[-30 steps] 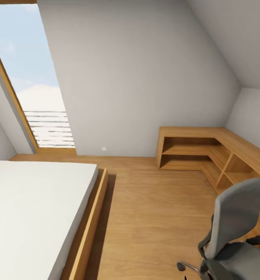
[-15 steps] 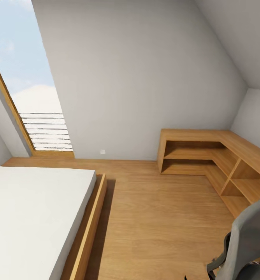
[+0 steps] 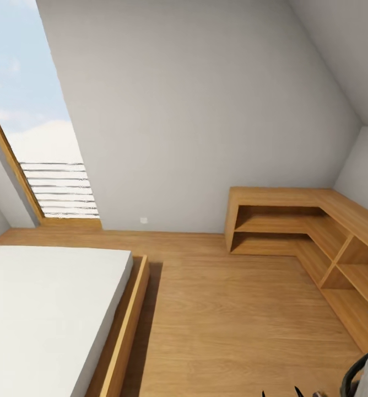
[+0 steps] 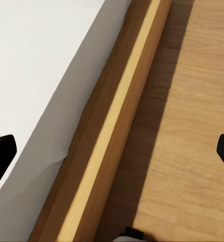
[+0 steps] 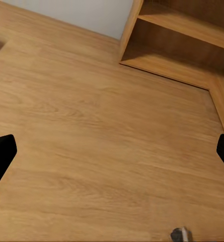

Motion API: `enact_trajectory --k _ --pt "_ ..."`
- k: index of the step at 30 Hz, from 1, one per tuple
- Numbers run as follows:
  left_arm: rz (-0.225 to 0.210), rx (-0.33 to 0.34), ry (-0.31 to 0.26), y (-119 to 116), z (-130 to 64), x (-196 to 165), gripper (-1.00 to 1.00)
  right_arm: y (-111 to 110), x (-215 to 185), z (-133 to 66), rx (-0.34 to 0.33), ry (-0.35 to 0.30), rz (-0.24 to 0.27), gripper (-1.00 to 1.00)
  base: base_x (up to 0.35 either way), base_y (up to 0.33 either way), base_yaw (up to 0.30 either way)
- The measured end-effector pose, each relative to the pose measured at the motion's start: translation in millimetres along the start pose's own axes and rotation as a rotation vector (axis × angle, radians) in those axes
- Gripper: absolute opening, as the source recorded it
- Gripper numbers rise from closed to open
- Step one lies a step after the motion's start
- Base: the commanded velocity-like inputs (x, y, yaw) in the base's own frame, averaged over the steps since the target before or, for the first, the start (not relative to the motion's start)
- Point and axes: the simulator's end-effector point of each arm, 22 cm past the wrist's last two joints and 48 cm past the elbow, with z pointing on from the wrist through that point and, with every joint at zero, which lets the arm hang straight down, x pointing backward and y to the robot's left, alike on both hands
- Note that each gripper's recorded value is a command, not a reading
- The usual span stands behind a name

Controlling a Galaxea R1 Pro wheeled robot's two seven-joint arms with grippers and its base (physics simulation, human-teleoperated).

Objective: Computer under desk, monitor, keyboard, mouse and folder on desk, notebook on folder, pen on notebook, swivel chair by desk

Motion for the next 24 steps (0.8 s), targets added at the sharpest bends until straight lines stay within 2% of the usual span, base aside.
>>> enact_trajectory --k 24 --pt "0.001 0.0 0.004 0.0 0.0 0.9 1.0 -1.0 0.3 0.0 -0.001 0.0 -0.002 1.0 0.321 0.0 0.0"
